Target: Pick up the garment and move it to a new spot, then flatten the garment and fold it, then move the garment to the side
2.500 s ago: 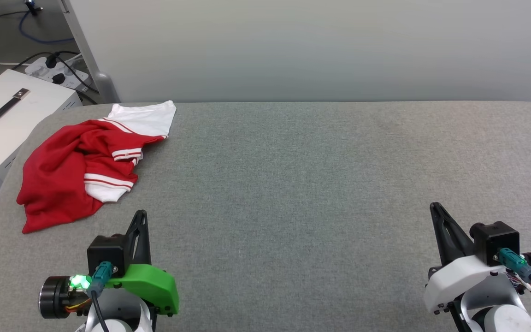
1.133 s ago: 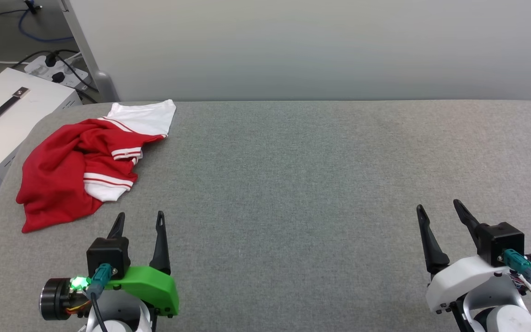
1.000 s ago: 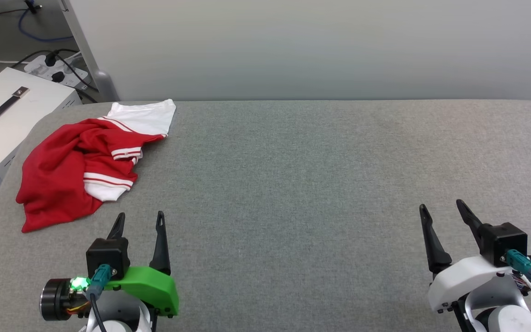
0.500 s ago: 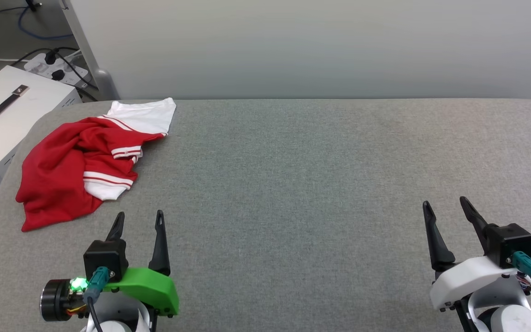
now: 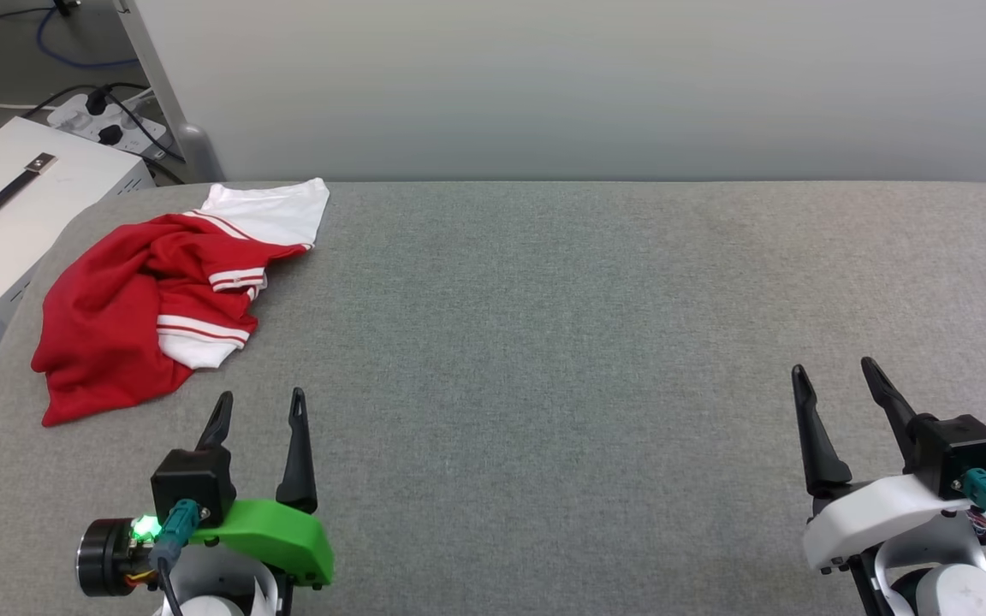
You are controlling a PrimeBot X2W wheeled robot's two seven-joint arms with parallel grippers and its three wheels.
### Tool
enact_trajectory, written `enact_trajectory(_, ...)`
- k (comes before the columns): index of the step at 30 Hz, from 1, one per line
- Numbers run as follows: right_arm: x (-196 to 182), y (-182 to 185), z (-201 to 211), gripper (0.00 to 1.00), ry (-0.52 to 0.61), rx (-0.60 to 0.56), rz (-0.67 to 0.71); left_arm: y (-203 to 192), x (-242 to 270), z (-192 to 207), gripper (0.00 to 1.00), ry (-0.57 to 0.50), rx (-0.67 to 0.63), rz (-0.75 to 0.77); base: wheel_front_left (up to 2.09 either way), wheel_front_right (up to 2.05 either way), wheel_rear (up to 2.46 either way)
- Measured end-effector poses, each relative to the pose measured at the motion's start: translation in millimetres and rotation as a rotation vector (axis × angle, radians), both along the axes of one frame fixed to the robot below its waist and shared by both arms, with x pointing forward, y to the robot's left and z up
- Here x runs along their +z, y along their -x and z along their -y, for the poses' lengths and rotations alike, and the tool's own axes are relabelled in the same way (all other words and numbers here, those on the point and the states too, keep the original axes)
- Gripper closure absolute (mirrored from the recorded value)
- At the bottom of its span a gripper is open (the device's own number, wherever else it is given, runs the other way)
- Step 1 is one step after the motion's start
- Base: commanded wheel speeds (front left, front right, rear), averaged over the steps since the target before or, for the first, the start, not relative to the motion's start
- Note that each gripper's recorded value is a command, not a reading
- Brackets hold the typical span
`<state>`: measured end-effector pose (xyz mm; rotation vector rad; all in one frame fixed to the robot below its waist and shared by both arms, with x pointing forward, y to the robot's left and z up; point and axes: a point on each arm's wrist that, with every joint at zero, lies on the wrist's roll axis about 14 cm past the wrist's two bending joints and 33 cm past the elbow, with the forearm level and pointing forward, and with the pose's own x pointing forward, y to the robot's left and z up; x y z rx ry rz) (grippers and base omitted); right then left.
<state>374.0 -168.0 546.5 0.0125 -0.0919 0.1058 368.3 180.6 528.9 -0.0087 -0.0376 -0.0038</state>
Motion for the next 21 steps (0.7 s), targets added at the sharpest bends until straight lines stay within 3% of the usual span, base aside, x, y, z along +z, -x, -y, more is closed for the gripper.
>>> enact_trajectory(21, -3, -1, 5, 0.0, -0.021, -0.014, 0.015, 1, -12, 2, 0.0, 0.036, -0.009, -0.011, 0.0, 0.0, 0.0)
